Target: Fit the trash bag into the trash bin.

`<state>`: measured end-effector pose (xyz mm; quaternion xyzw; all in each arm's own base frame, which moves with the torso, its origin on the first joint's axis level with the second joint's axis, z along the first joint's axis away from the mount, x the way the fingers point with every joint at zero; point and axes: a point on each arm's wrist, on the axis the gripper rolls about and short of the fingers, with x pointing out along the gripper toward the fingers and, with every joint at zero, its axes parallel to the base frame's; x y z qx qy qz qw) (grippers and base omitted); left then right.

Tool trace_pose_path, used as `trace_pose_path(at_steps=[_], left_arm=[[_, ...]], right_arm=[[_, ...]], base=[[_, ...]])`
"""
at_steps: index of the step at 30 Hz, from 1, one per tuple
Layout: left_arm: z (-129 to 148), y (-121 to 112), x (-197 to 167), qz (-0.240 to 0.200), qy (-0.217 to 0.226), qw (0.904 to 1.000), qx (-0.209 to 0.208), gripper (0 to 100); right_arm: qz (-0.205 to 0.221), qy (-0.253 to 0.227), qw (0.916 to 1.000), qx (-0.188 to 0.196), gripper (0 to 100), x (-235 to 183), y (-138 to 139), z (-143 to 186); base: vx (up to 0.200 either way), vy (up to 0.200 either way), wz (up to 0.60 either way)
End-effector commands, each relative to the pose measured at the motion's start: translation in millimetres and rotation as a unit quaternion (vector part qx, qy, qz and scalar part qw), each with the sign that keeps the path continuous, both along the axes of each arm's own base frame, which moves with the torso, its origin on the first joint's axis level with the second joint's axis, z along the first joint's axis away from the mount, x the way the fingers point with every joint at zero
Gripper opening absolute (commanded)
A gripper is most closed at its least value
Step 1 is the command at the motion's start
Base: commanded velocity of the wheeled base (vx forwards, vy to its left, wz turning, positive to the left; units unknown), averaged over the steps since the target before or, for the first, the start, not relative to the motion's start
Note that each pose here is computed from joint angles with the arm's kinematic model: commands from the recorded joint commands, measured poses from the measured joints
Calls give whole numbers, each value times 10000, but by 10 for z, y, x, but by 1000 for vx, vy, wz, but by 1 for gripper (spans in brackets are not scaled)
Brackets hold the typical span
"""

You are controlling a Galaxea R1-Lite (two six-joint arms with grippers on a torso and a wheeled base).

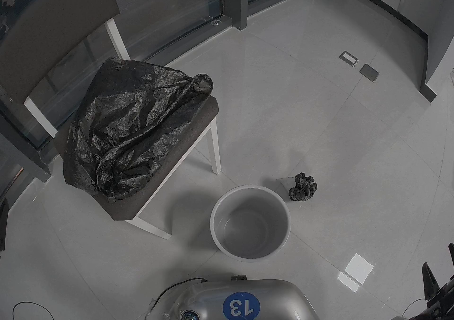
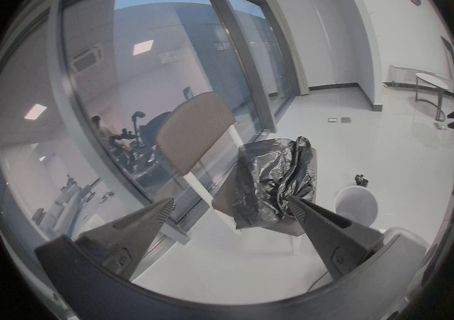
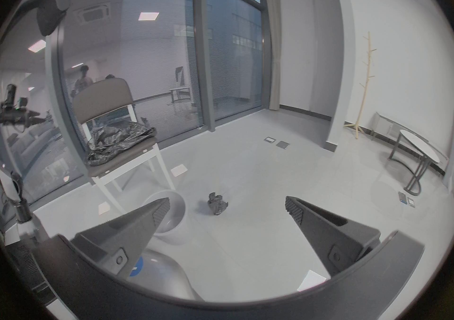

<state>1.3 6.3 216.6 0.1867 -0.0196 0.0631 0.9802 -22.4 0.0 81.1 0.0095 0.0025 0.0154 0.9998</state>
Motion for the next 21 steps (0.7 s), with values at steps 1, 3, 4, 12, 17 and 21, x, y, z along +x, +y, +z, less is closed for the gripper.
trace_pose_path(at_steps=[1, 3, 4, 12, 17, 21], left_arm=[[356, -187, 581, -825, 763, 9934, 225, 100], [313, -228, 703, -852, 1022, 9909, 207, 100], [300, -245, 750, -857, 1110, 9899, 198, 100], [448, -443, 1349, -936, 1605, 9825, 111, 100], [453, -480, 1595, -895, 1839, 9788, 102, 100], [327, -557, 1846, -858, 2194, 9718, -101, 100]], right_arm=[[1064, -45, 9940, 232, 100, 126, 41, 862], [1039, 320, 9871, 1171, 100, 369, 52, 1167], [1058, 414, 9815, 1542, 100, 432, 56, 1223], [1443, 1086, 9778, 1067, 100, 698, 108, 1194], [1599, 1544, 9715, 817, 100, 839, 149, 1227], [1588, 1941, 9654, 720, 100, 908, 163, 1369]], base=[[0, 0, 0], [0, 0, 0], [0, 0, 0], [0, 0, 0], [0, 0, 0], [0, 0, 0]])
